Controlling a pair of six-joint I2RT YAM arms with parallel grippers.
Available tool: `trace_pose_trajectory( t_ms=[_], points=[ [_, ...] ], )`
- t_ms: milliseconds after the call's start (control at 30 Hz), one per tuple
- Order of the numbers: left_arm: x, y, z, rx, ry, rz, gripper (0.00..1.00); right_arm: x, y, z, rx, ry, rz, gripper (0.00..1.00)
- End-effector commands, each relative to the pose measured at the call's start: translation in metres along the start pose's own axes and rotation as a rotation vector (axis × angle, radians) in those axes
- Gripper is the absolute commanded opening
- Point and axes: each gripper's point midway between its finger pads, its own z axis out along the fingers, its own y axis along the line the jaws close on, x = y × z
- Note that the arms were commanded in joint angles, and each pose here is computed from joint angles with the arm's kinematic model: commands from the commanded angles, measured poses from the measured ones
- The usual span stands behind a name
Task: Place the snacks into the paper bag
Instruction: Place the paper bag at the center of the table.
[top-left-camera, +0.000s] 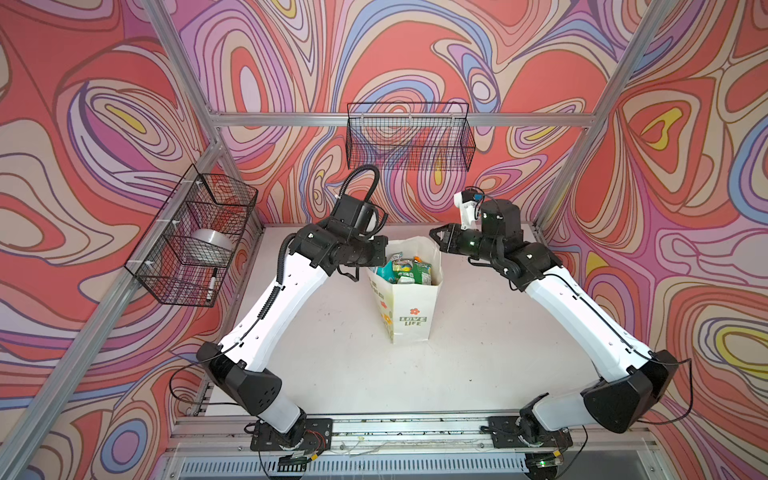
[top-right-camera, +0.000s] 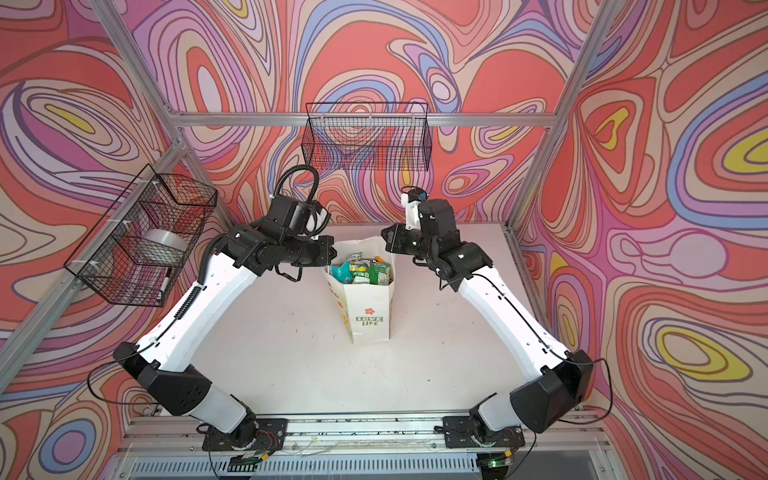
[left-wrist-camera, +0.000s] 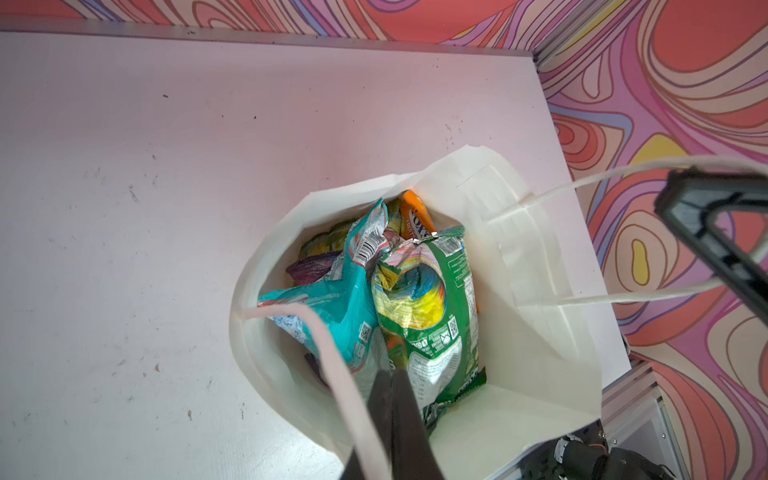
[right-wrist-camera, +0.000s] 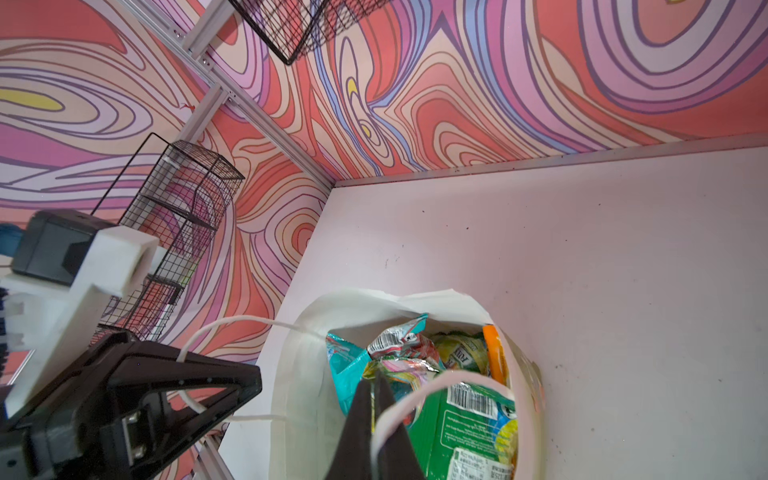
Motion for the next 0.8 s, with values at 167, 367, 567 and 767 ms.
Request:
trace_pose_trajectory(
  t_ms=[167,367,567,767],
  points=[
    [0.002,0.011,-0.004,-0.007,-0.085,-0.008,0.00,0.008,0.012,-0.018,-0.090,-0.070,0.002,0.00],
    [0.000,0.005,-0.009,0.031,-0.094,-0.022,0.26,0.013,0.008,-0.025,-0.072,-0.064,0.000,0.22],
    [0.010,0.002,-0.026,0.074,-0.102,-0.002,0.80,0.017,0.014,-0.039,-0.069,-0.032,0.008,0.67],
    [0.027,0.015,-0.048,0.052,-0.132,0.005,0.98,0.019,0.001,-0.061,0.023,-0.055,0.009,0.87]
  ],
)
